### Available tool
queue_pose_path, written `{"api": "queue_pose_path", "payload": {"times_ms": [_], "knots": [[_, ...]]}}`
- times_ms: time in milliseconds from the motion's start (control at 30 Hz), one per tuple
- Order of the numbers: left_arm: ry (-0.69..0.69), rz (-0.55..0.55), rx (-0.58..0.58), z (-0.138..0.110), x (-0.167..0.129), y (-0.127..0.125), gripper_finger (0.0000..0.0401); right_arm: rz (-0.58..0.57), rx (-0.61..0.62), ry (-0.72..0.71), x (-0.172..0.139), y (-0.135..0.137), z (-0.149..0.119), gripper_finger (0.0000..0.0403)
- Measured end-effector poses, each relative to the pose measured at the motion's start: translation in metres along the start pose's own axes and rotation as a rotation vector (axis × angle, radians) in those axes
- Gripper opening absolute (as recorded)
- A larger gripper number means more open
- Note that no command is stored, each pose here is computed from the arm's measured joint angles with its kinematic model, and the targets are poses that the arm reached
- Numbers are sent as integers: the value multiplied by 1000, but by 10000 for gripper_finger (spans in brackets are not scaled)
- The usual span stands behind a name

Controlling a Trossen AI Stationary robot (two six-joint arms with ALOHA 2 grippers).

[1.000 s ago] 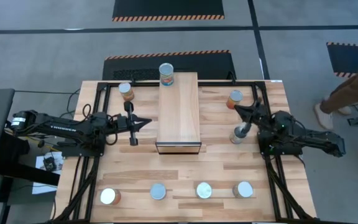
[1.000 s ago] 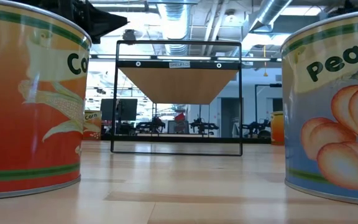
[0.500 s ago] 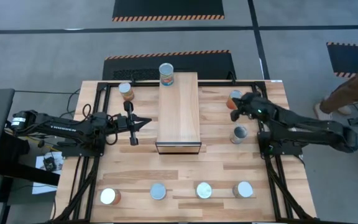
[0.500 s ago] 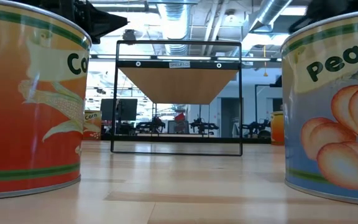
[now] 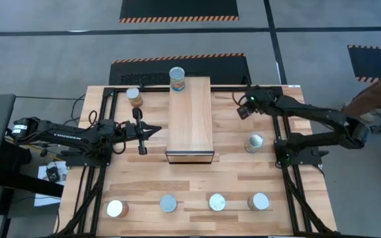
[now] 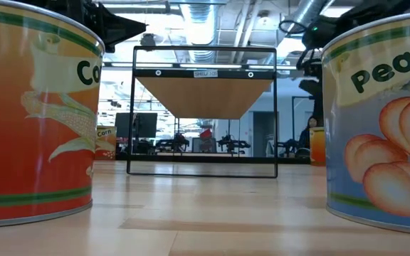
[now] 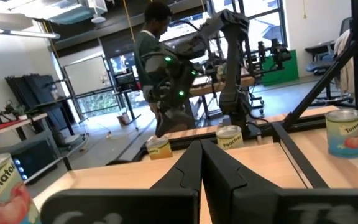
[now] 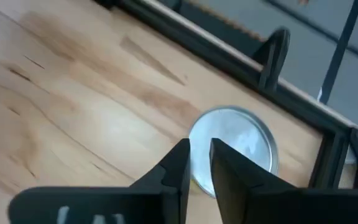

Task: Pick and place cans onto a shelf
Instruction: Put the canned tomatoes on the shelf aligned with other canned tomatoes

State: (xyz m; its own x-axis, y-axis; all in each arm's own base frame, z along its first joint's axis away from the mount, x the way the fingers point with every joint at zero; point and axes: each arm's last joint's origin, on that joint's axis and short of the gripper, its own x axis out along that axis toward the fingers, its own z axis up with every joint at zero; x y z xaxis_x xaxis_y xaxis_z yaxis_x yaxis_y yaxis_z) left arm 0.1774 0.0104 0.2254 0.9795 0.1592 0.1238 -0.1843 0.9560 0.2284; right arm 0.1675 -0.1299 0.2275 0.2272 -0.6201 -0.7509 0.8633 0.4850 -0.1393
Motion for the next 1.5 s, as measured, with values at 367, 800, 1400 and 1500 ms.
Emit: {"api": "queue_pose_path", "payload": {"times_ms": [367,800,1400,1500], "knots": [[2,0,-7,0,0,0,0,-14,-12,118,17,7,13,146],[8,1,-7,-1,0,0,0,-14,-85,151,7,4,8,159],[16,-1,-22,-1,0,0,0,540,-280,23,-107,57,-52,18],[17,-2,-22,-2,0,0,0,645,-311,73,-120,77,-79,12]]}}
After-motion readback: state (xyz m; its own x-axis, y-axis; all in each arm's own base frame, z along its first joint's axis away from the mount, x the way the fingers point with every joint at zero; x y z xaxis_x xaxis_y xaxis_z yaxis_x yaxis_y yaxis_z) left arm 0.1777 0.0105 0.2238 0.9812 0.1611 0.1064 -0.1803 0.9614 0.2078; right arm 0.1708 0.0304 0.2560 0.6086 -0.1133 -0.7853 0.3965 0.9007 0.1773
